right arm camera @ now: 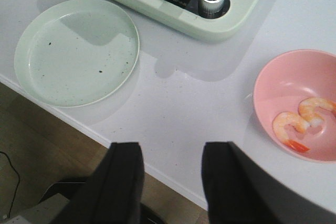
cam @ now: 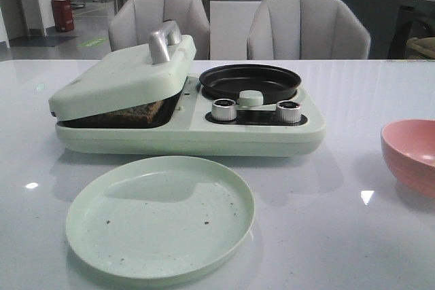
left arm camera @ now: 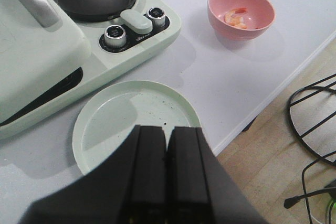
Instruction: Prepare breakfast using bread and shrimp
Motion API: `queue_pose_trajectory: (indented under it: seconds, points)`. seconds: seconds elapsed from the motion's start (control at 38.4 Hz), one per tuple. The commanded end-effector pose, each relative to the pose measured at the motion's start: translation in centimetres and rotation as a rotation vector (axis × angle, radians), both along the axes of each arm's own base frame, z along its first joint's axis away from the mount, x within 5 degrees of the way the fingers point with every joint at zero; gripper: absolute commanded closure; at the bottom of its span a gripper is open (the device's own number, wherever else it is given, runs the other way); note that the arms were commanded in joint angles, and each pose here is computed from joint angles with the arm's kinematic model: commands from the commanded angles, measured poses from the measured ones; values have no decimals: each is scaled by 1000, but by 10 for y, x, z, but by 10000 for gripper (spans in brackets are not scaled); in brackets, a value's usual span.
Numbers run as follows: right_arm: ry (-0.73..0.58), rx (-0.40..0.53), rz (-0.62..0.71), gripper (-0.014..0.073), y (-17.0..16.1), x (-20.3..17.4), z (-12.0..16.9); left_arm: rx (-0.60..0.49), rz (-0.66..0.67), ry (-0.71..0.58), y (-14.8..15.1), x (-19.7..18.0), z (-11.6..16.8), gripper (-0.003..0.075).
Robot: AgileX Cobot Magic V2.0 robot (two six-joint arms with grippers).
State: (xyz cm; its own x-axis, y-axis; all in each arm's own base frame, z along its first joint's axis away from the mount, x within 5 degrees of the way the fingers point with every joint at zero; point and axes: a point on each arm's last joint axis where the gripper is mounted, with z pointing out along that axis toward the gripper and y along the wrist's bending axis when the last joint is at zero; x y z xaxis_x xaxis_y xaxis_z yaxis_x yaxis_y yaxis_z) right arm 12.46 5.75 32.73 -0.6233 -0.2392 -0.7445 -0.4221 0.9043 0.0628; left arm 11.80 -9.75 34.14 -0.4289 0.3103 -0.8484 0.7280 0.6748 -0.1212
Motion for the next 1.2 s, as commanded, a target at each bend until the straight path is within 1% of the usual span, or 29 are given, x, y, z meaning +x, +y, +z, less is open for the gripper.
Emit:
queue_pose_trajectory:
  seconds: [0.0,0.26,0.36,0.47,0.55,0.65,0.75,0.86,1.01,1.17]
  points:
    - [-83,39,-9,203,1,2,14,-75,29,-55,-1,2,14,619]
    - [-85,40,-9,203,1,2,14,-76,30,-57,-1,2,14,619]
    - [-143,65,-17,203,2,6,19,-76,30,-57,-1,2,14,619]
    - [-171,81,-21,203,2,8,21,-76,30,-57,-1,2,14,619]
    - [-163,75,-22,203,3,12,19,-77,32,-60,-1,2,15,619]
    - [-130,37,-34,203,5,23,12,-77,32,-60,-1,2,15,619]
    - [-58,9,-97,203,0,44,4,-77,32,-60,-1,2,15,619]
    - [23,-17,-194,203,-13,67,-2,-77,32,-60,-1,2,15,619]
    - [128,-37,-365,203,-46,103,-14,-78,32,-60,-1,2,15,619]
    - [203,-42,-479,203,-76,133,-28,-78,32,-60,-1,2,15,619]
